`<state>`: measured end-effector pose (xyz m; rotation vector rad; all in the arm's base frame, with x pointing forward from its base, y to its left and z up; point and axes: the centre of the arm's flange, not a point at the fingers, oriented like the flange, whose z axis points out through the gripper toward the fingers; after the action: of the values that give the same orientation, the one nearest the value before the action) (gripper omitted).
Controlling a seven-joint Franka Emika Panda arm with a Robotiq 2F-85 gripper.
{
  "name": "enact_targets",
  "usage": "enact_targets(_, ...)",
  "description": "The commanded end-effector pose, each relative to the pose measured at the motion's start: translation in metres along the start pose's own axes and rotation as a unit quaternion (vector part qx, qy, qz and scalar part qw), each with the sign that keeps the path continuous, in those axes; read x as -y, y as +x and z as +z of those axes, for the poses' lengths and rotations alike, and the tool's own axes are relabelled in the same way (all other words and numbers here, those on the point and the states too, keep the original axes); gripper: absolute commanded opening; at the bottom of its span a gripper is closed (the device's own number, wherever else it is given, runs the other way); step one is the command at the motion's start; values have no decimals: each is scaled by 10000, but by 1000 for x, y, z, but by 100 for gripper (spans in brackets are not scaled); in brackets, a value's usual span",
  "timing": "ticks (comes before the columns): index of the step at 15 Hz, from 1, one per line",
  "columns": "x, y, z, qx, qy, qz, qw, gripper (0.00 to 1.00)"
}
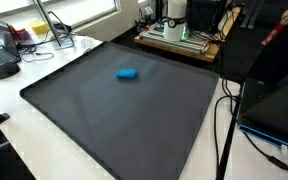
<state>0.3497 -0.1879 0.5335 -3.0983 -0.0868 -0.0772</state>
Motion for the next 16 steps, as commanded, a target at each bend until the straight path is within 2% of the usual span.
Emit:
enact_targets(1,0,0,0,-1,-1,0,10000,100)
enact_targets(9,4,2,0,-17,-66,-43,10000,100)
enact_targets(12,32,10,-2,-24,-163,-334,9993,100)
enact_targets(16,85,23,-9,-117,-165,-1002,9948,100)
